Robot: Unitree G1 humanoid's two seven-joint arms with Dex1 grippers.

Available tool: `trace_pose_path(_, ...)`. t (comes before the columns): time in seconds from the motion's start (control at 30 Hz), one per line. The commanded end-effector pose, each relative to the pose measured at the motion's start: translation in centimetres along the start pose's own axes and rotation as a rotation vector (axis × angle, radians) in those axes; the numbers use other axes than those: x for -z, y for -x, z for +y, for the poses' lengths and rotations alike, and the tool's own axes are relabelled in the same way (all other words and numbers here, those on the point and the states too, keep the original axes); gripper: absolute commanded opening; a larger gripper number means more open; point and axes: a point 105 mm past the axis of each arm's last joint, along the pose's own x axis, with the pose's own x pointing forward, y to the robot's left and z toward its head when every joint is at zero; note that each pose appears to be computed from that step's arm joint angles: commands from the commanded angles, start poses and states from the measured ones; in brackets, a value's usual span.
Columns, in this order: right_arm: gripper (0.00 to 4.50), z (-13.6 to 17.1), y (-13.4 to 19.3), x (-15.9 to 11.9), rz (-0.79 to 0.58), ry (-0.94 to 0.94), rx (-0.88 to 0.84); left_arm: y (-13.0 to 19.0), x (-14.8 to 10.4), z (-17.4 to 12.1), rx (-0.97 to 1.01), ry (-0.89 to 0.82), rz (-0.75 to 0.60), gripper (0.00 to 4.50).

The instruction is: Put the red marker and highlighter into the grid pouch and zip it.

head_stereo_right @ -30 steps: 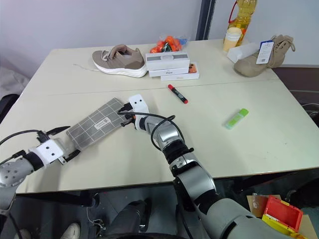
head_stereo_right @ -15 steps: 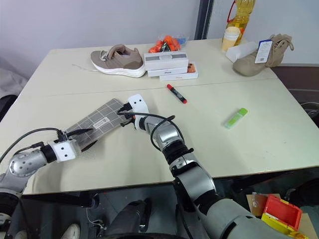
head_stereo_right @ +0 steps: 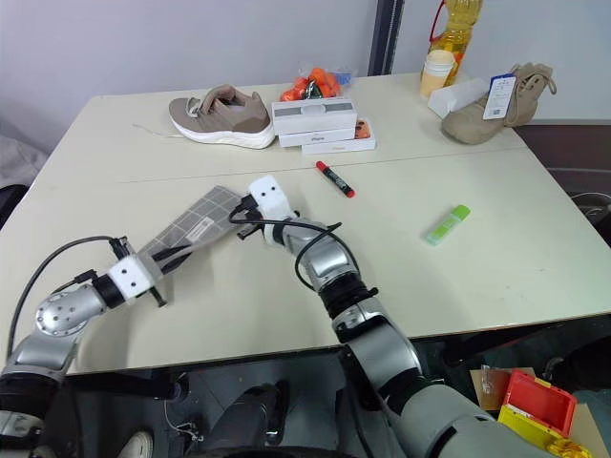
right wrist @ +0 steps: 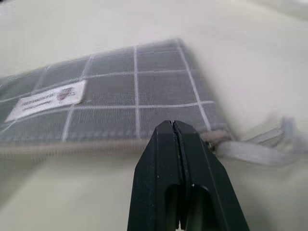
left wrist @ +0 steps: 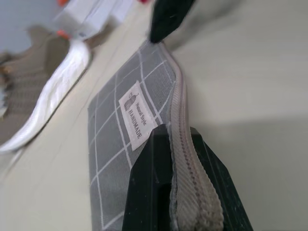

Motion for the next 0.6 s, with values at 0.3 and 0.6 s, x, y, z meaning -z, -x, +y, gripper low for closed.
trace_pose_path(0.3,4.48,-4.0,6.9,-1.6,-0.034,0.273,-0.003,-2.8,-4.9,-1.7,-0.069,0.144,-0.127,0.00)
trace_pose_path(0.6,4.48,-5.0,6.9,-0.1,0.027,0.221,0.047,-3.8,-6.1,-3.7,-0.011,0.161,-0.170,0.00)
